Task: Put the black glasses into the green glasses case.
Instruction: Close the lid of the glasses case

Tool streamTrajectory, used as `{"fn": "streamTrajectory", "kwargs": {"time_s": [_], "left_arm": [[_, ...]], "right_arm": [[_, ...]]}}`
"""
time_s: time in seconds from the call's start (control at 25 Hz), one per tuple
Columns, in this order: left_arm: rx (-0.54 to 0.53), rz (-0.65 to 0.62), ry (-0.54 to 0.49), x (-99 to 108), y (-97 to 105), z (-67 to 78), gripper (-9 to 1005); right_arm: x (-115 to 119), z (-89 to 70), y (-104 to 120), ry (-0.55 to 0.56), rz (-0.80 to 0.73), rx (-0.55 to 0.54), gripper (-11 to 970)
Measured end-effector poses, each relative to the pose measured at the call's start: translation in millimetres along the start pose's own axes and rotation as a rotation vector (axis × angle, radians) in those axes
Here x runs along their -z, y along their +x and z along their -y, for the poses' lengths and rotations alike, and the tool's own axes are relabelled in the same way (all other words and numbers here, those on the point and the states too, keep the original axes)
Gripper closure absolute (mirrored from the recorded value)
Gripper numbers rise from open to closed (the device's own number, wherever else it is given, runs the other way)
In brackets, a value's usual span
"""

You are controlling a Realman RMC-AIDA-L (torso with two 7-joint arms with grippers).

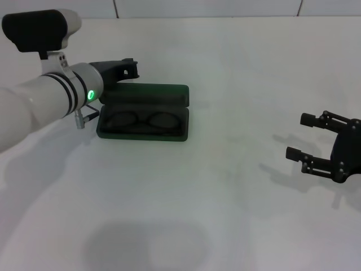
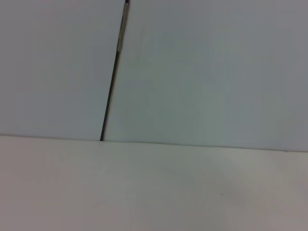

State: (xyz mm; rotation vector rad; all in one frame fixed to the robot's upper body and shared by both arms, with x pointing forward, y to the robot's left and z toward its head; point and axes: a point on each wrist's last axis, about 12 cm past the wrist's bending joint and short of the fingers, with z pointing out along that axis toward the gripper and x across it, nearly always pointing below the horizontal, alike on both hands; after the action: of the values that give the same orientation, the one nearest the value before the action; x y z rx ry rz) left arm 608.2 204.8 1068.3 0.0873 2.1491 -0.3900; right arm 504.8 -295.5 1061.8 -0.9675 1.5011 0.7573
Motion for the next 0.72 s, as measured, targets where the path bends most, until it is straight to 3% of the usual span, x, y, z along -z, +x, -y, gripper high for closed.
{"fn": "streamTrajectory", "kwargs": {"time_s": [0.72], "left_arm": [[-0.024,-0.051,0.04,6.6,4.3,2.8,959]], "right_arm": [[-0.6,0.3,0.2,0.0,0.001,-0.003,207]]}}
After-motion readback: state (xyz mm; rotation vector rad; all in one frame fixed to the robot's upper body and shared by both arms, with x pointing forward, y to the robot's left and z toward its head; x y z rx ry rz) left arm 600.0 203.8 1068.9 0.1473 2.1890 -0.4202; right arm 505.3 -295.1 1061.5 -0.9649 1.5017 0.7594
